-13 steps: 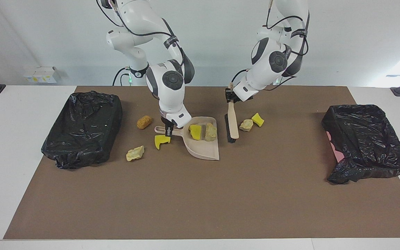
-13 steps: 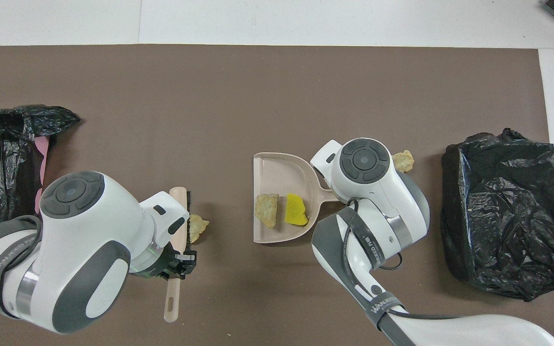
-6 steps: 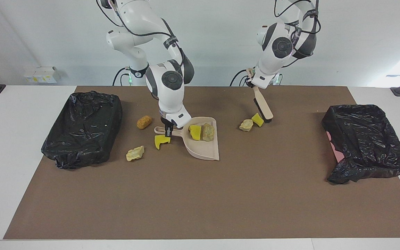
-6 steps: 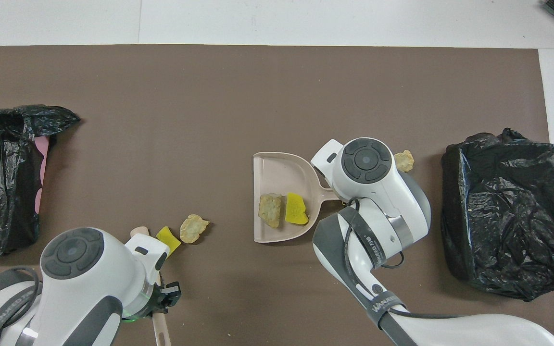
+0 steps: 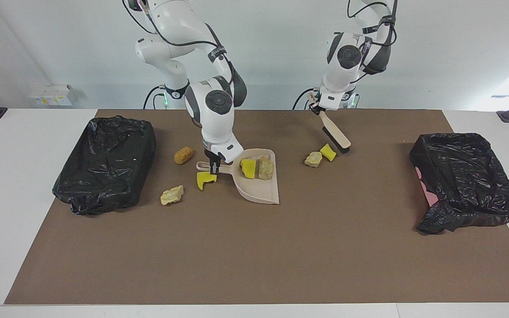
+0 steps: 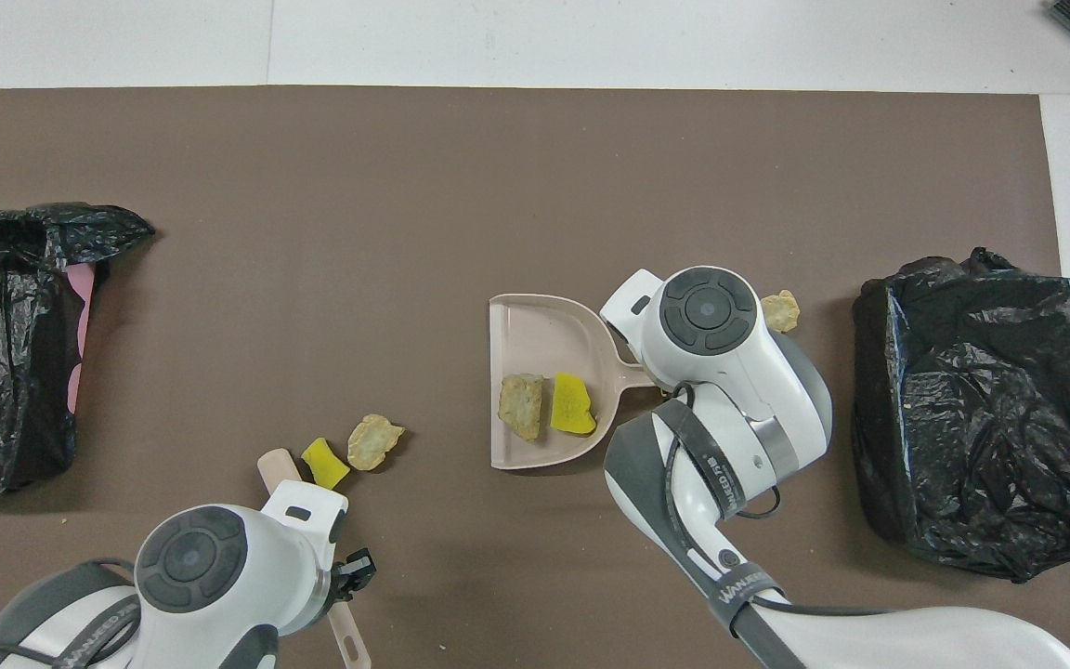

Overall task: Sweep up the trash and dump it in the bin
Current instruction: 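Sweep the remaining pieces into the dustpan with the brush in the left gripper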

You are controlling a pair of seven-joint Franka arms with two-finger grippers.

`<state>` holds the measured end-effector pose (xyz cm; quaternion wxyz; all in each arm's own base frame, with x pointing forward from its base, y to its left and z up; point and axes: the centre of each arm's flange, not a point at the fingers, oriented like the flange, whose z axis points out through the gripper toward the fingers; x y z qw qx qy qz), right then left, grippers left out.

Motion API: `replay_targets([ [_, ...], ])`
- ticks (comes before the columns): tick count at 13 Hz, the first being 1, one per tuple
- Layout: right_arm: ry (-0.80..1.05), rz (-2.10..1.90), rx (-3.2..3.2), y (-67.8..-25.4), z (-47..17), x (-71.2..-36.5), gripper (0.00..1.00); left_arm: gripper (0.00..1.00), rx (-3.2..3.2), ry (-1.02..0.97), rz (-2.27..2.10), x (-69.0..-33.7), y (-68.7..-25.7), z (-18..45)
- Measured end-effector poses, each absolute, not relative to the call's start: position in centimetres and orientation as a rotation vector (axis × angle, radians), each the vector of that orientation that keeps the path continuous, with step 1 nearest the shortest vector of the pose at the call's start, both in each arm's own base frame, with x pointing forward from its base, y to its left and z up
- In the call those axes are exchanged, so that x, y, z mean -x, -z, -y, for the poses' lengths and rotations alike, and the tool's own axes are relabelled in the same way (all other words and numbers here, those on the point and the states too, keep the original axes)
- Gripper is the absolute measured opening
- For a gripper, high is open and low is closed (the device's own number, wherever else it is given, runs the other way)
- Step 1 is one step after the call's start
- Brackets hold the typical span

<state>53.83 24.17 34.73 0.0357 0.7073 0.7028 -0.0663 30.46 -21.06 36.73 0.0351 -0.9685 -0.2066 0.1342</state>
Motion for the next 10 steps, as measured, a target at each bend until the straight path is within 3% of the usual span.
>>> replay_targets([
  [3, 0.204, -2.159, -2.173, -34.7, -24.2, -53.8, 0.32, 0.26, 2.999, -0.376, 0.648, -32.5, -33.9, 22.4],
  [7, 0.204, -2.159, -2.173, -34.7, -24.2, -53.8, 0.32, 0.26, 3.066, -0.37, 0.486, -36.8, -34.2, 26.6],
  [10, 0.204, -2.159, -2.173, -34.7, -24.2, -53.8, 0.32, 0.26, 3.103, -0.376, 0.297, -37.9, -33.9, 30.0],
])
